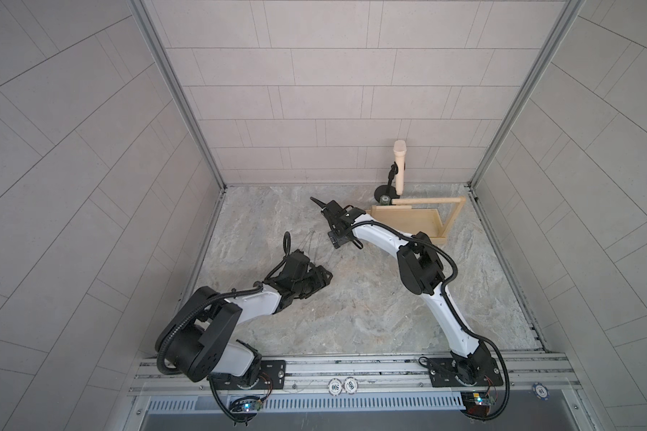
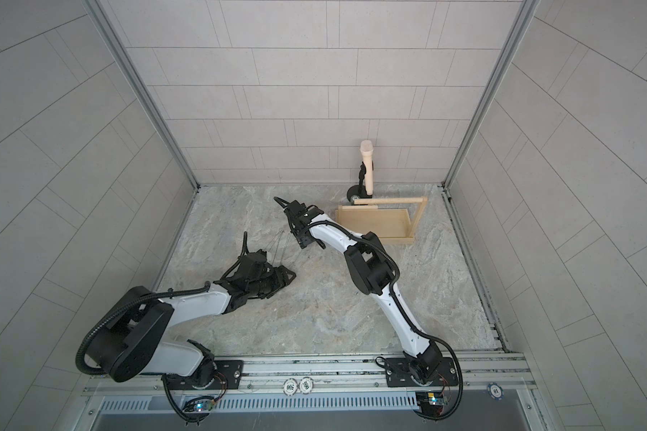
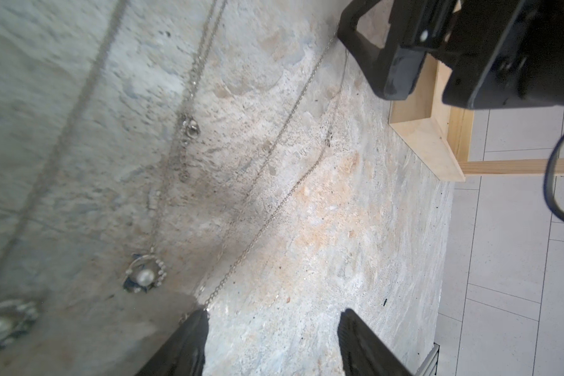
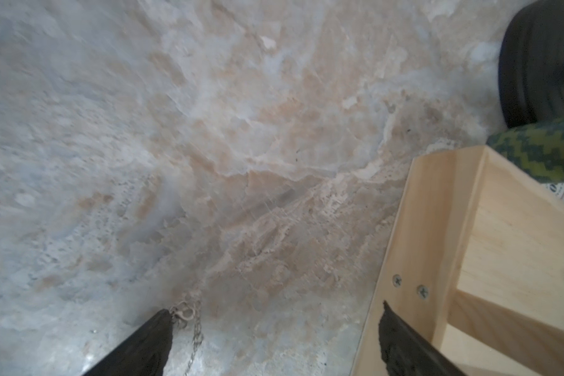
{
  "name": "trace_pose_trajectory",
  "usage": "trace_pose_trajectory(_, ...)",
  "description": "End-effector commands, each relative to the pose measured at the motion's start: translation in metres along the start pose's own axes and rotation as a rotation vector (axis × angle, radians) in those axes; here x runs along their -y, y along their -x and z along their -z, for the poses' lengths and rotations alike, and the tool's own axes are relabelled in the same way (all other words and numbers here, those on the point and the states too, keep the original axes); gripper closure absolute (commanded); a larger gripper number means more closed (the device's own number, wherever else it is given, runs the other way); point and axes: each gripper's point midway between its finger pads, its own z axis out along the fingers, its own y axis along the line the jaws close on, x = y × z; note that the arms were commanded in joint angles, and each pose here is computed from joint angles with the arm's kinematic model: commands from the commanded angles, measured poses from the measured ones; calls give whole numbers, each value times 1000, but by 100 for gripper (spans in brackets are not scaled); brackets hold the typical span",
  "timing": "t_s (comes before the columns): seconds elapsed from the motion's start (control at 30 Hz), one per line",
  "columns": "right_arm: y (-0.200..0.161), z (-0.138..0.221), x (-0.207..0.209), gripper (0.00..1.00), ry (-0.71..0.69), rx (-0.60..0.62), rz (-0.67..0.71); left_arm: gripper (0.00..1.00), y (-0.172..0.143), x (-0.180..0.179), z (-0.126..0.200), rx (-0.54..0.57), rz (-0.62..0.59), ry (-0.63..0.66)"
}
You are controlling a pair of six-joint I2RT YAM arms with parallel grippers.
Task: Take the necklace off the jewelry display stand
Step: Place the necklace at the center of the board.
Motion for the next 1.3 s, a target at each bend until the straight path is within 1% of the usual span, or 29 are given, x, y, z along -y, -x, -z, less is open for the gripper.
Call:
trace_pose_trajectory(0.0, -21, -16, -2, 0, -14, -86, 63, 31, -22, -44, 0, -68, 54, 155)
trace_pose_trajectory(0.1, -11, -16, 2, 0, -28, -62, 62, 31, -22, -44, -1, -65, 55, 155)
trace_pose_trajectory(0.23, -3, -14, 2, 0, -18, -63, 66, 31, -19, -39, -3, -58, 61, 135)
trace_pose_trajectory(0.37, 1, -11, -4, 0, 26, -52, 49, 31, -11, -27, -3, -39, 58, 107)
trace_pose_trajectory(0.5, 7, -7, -3, 0, 27, -36, 51, 31, -2, -15, -2, -23, 52, 84)
trace_pose_trajectory(0.73, 18, -2, 7, 0, 23, -17, 49, 31, -3, -16, -2, -24, 54, 86)
trace_pose_trajectory(0.83, 25, 5, 8, 0, 47, -2, 38, 30, 1, -4, 1, -15, 32, 50)
trace_pose_trajectory(0.93, 39, 24, 8, 0, 106, 36, 5, 29, 13, 16, 8, 10, -18, 15)
trace_pose_trajectory(0.97, 46, 33, 10, 0, 120, 58, -4, 24, 18, 22, 12, 21, -40, 15)
trace_pose_trajectory(1.03, 59, 55, 18, 0, 147, 105, -28, 22, 27, 34, 19, 38, -73, 12)
trace_pose_trajectory(1.27, 103, 148, 66, 0, 226, 294, -131, 15, 55, 74, 43, 117, -176, -27)
